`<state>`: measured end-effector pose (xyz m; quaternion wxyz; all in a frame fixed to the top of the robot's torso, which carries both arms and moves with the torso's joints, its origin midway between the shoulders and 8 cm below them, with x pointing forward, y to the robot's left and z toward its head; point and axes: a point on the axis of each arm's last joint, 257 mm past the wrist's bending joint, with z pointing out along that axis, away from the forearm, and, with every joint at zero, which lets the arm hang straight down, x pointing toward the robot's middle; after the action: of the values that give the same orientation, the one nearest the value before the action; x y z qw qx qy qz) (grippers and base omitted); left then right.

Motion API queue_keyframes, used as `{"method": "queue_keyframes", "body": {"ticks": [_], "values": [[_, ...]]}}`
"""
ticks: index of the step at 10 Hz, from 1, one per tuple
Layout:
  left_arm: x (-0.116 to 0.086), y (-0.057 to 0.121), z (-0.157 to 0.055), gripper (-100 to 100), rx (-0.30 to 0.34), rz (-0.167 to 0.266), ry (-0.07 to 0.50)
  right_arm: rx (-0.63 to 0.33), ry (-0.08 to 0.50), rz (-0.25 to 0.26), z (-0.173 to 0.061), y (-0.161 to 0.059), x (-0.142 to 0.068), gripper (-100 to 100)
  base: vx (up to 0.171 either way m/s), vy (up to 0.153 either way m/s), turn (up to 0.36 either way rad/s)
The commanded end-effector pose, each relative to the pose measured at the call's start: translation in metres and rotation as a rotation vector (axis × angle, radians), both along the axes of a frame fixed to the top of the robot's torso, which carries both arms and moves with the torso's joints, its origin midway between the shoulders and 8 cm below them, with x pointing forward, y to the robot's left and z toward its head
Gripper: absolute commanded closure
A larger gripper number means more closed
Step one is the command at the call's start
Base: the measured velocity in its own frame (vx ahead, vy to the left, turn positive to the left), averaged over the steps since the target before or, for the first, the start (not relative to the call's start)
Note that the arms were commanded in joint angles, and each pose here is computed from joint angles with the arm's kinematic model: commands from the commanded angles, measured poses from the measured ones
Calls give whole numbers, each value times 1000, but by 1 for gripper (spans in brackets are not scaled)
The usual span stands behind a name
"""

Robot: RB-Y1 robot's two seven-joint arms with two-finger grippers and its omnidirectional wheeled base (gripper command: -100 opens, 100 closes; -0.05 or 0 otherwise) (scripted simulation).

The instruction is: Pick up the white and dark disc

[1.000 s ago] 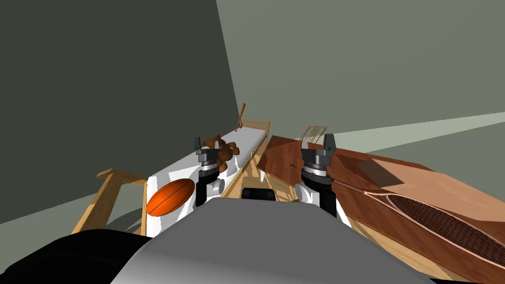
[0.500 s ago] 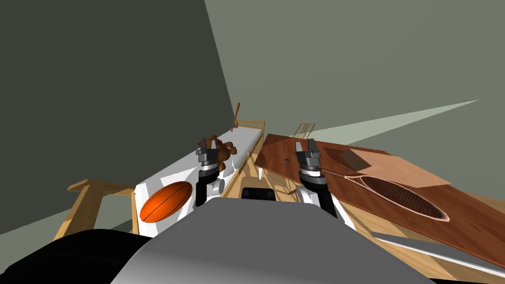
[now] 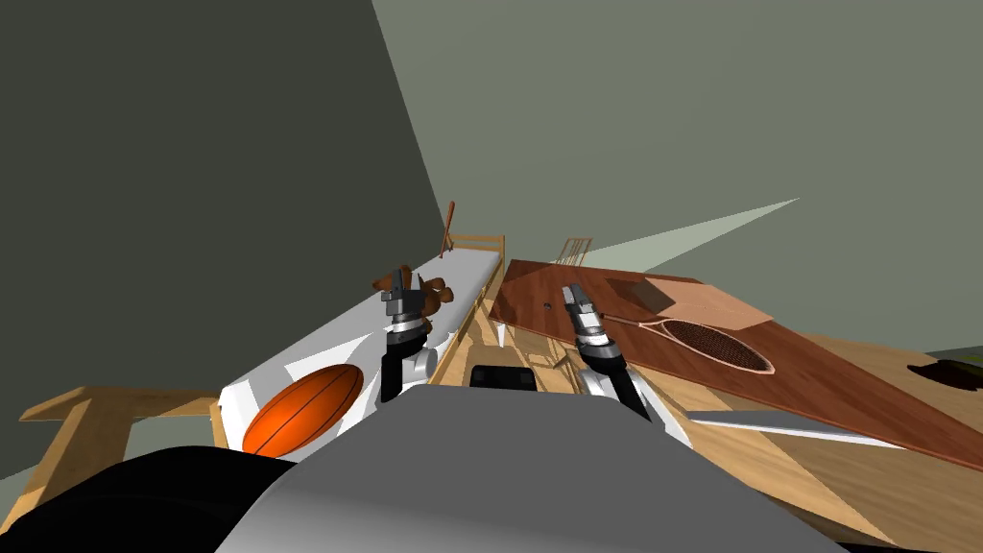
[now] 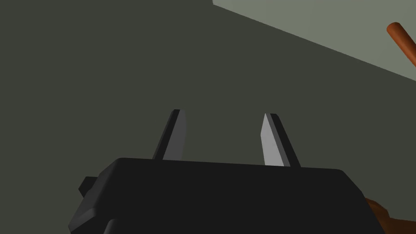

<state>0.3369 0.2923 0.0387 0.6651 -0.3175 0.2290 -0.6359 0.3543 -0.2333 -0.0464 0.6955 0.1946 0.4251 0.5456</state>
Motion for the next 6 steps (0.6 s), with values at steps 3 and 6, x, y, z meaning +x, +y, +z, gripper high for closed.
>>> {"method": "queue_keyframes", "body": {"ticks": [3, 6], "values": [[0, 0, 0, 0, 0, 0, 0, -165, 86, 18, -47, 6, 7, -100, -29, -18, -120], [0, 0, 0, 0, 0, 0, 0, -235, 149, 20, -81, 4, 11, -100, -15, -12, -51]]}}
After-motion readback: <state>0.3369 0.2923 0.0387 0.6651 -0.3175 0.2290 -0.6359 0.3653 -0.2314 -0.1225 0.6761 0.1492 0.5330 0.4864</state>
